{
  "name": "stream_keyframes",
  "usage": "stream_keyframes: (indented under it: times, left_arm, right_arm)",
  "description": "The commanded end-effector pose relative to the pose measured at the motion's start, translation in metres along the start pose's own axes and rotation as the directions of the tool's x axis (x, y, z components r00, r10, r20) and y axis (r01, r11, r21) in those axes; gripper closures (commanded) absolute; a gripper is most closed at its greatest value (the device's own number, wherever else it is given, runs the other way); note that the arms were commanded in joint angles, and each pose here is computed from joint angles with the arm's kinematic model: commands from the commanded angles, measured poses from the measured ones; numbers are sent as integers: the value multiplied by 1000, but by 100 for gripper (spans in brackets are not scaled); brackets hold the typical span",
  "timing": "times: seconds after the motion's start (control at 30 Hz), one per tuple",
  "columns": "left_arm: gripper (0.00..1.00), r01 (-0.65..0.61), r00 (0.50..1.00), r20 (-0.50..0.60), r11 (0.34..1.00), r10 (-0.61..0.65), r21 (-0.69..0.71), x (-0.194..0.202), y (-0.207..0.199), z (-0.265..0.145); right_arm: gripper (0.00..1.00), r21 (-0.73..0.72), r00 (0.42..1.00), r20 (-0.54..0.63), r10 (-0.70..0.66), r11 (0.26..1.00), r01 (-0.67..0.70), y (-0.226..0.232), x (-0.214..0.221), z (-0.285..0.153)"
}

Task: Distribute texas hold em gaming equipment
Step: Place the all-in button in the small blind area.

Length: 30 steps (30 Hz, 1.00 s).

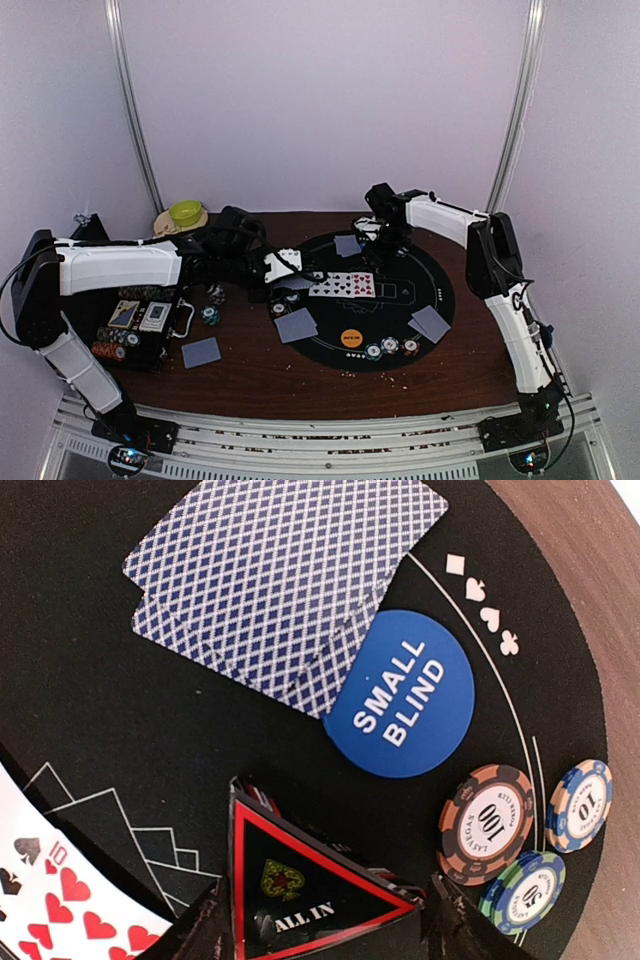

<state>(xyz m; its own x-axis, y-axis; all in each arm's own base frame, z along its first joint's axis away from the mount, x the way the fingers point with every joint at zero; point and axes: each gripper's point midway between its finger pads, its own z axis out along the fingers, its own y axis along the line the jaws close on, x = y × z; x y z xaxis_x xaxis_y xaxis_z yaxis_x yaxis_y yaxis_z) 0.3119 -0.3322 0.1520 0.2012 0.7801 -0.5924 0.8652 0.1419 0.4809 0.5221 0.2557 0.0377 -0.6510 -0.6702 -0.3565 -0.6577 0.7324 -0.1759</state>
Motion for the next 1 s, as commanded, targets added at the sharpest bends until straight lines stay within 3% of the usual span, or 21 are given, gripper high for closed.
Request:
stream_keyframes:
  times: [0.0,0.33,0.53,0.97]
  left_arm:
    - [45,1,999,36,1000,0,-28,-10,8,-1]
    - [44,1,999,35,1000,0,-25,-9,8,0]
    - [44,1,999,37,1000,0,-27,-10,8,-1]
    - [44,1,999,37,1000,0,-24,-10,8,-1]
  right_arm:
    - [51,41,1000,7,-10,999,9,-2,-6,2]
    - [47,43,1000,27,0,999,-1,2,-12,7]
    - [39,64,1000,31,6,998,-8,3,-14,9]
    - [24,73,995,103,4,997,-12,-4,-32,-35]
